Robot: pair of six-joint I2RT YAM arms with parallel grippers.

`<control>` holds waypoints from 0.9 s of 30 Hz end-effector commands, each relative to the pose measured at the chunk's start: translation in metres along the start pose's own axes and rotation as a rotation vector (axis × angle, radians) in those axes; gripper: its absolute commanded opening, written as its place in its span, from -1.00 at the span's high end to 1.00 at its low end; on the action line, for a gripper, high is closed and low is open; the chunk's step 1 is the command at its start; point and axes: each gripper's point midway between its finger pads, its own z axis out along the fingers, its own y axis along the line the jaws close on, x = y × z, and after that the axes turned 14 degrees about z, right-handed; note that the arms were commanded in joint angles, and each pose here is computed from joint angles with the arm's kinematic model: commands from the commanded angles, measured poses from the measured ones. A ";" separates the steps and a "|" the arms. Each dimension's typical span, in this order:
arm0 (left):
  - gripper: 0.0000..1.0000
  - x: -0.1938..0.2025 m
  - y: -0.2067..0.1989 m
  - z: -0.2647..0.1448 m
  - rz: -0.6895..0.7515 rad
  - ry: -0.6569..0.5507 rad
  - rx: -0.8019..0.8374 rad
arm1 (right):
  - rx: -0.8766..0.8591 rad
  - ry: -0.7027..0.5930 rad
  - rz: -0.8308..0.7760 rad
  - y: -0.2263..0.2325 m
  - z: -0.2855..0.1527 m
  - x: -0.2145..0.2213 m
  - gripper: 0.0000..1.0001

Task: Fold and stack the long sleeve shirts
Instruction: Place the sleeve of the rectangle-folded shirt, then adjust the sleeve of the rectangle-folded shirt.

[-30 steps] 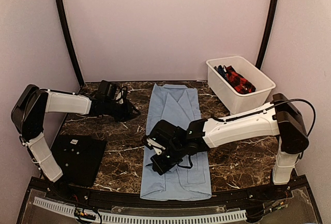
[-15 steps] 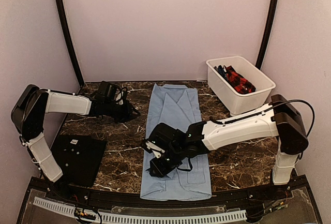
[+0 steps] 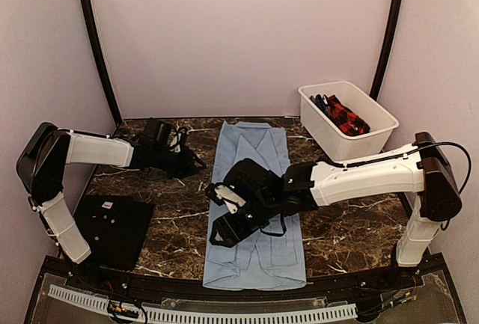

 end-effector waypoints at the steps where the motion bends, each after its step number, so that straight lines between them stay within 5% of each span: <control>1: 0.42 0.002 -0.012 -0.007 0.035 0.002 0.027 | -0.044 -0.101 -0.013 0.010 -0.031 -0.032 -0.27; 8: 0.41 0.014 -0.021 0.002 0.041 0.044 0.055 | -0.002 -0.279 0.073 -0.041 -0.067 -0.113 -0.17; 14: 0.41 0.023 -0.032 0.010 0.048 0.064 0.087 | 0.032 -0.428 0.184 -0.107 -0.089 -0.190 0.24; 21: 0.41 -0.021 -0.051 0.028 0.104 -0.016 0.134 | 0.037 -0.456 0.279 -0.169 -0.075 -0.236 0.58; 27: 0.41 -0.068 -0.059 0.063 0.154 -0.071 0.152 | 0.026 -0.473 0.324 -0.194 -0.068 -0.257 0.64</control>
